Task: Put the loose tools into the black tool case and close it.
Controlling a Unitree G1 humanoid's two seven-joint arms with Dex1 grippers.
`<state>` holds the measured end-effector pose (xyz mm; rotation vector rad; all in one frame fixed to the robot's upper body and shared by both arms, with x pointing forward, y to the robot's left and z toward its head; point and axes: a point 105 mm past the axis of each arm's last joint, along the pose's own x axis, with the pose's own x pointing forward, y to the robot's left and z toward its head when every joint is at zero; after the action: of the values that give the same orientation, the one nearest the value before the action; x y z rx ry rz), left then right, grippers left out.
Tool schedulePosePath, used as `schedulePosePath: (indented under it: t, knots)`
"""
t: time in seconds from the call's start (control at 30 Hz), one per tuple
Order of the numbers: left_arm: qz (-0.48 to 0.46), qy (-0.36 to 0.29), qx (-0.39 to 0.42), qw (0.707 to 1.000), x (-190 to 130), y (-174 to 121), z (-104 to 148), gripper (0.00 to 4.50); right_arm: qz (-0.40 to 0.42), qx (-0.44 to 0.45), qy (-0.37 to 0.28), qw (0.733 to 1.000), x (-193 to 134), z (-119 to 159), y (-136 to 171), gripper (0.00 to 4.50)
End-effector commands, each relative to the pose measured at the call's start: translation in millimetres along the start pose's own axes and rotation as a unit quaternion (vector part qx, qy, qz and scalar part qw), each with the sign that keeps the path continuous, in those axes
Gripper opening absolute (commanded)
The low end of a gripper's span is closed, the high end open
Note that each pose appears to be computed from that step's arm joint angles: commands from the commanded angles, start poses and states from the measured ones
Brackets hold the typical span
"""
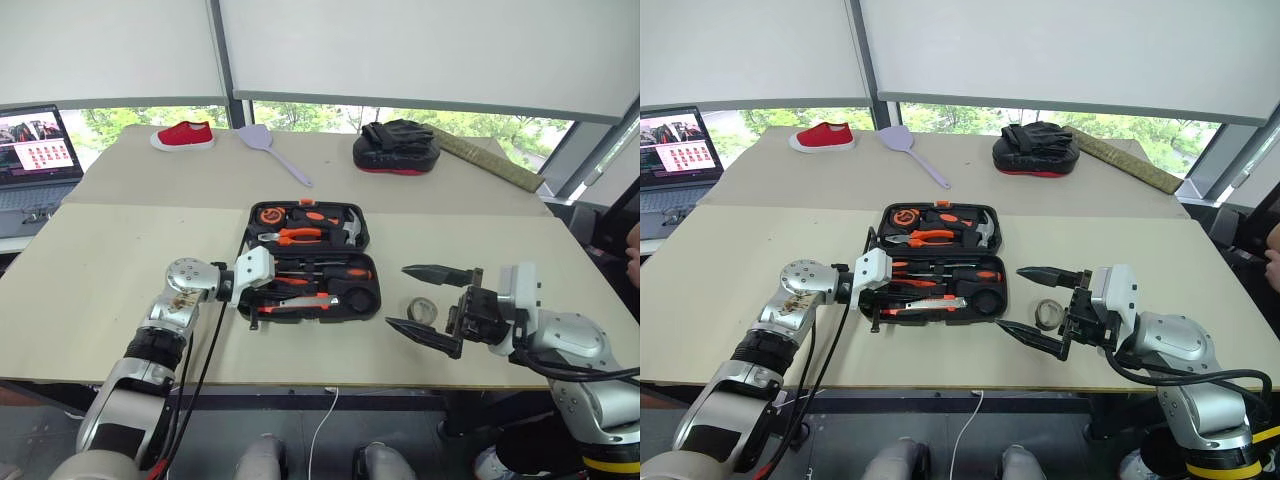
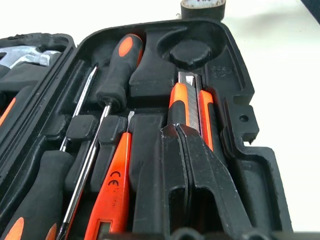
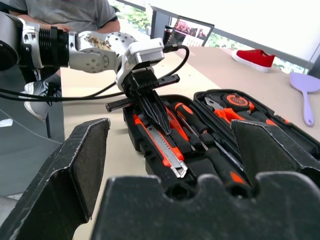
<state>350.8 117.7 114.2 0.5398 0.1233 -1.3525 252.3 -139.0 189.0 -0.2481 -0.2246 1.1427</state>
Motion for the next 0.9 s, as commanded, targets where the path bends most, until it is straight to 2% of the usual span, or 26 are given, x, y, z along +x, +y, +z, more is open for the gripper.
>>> schedulePosePath:
  t: [0.03,0.17,0.3,0.37,0.53,0.63,0.73,0.9]
  knots:
    - [-0.038,0.077,-0.072,0.994,3,-21,-38,0.05,-0.001,-0.019,-0.013,1.0,-1,13,0,4.5]
    - [-0.03,0.126,-0.102,0.986,6,-32,-65,0.05,-0.004,-0.018,-0.014,1.0,0,13,-1,4.5]
    - [-0.009,0.097,-0.12,0.988,10,-33,-66,0.05,-0.008,-0.009,-0.015,1.0,0,13,0,4.5]
    - [-0.003,0.077,-0.102,0.992,10,-31,-61,0.05,-0.009,-0.006,-0.013,1.0,-2,11,2,4.5]
    - [0.028,-0.051,-0.081,0.995,-6,-15,-24,0.05,-0.031,-0.004,-0.005,0.999,-12,11,2,4.5]
    - [0.036,-0.114,-0.051,0.991,-22,-10,0,0.76,-0.045,0.001,0.012,0.999,-23,8,1,4.5]
    - [0.008,-0.171,-0.031,0.985,-41,-19,27,1.95,-0.092,0.0,0.053,0.994,-52,-5,-3,4.5]
    - [0.003,-0.18,-0.04,0.983,-61,-43,30,3.88,-0.2,0.0,0.117,0.973,-108,-38,-4,4.5]
